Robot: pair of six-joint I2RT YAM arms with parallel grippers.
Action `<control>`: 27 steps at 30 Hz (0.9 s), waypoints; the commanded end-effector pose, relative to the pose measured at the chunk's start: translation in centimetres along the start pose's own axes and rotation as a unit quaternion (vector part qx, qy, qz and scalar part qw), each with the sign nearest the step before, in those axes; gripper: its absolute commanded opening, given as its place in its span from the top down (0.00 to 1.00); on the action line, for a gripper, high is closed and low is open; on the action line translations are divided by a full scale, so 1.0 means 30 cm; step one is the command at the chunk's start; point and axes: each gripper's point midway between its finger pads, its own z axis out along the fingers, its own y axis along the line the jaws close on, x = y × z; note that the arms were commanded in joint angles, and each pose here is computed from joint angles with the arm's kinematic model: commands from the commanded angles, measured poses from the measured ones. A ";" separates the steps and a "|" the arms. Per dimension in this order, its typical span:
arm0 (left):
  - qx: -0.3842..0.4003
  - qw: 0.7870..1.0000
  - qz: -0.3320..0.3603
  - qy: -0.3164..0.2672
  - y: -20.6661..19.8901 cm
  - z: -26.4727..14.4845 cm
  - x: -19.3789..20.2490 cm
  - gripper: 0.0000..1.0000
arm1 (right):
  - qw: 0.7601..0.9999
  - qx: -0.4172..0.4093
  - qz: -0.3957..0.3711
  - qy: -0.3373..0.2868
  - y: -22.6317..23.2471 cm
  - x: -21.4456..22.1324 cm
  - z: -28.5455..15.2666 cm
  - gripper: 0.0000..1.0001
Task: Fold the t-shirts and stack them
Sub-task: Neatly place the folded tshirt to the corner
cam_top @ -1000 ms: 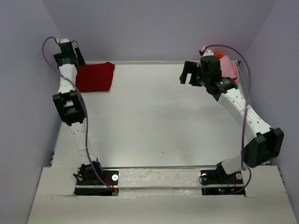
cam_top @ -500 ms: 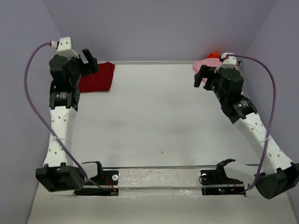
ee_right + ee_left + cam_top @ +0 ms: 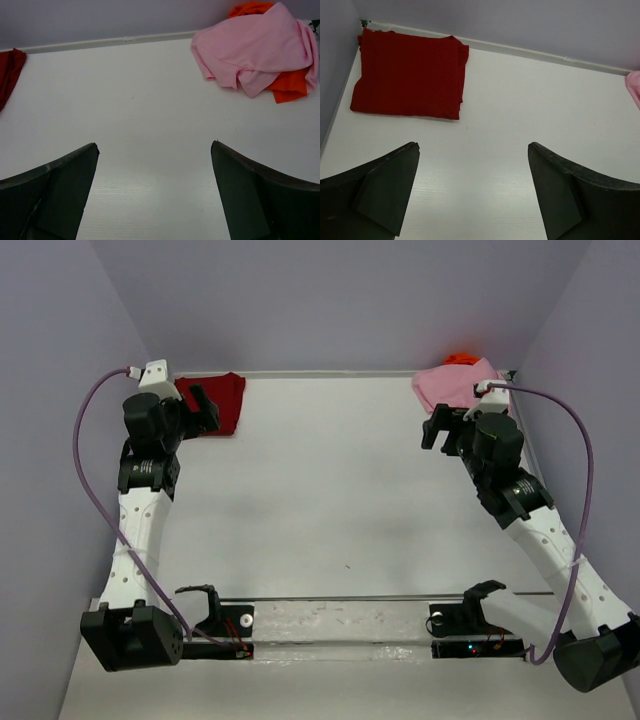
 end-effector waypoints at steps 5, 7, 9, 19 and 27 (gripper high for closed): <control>0.038 0.998 0.019 -0.041 -0.043 -0.039 -0.045 0.01 | 0.999 -0.022 0.007 -0.022 0.019 -0.018 -0.030 0.00; 0.044 0.998 0.023 -0.044 -0.048 -0.045 -0.039 0.01 | 1.000 -0.021 0.008 -0.012 0.016 0.012 -0.023 0.00; 0.045 0.998 0.025 -0.047 -0.047 -0.047 -0.027 0.01 | 1.000 -0.017 0.008 0.002 0.007 0.058 -0.017 0.00; 0.053 0.996 0.030 -0.067 -0.036 -0.069 0.056 0.01 | 1.000 -0.012 -0.002 0.022 0.000 0.126 0.011 0.00; 0.056 0.995 0.027 -0.073 -0.038 -0.082 0.067 0.01 | 1.000 -0.001 0.013 0.025 -0.007 0.159 0.033 0.00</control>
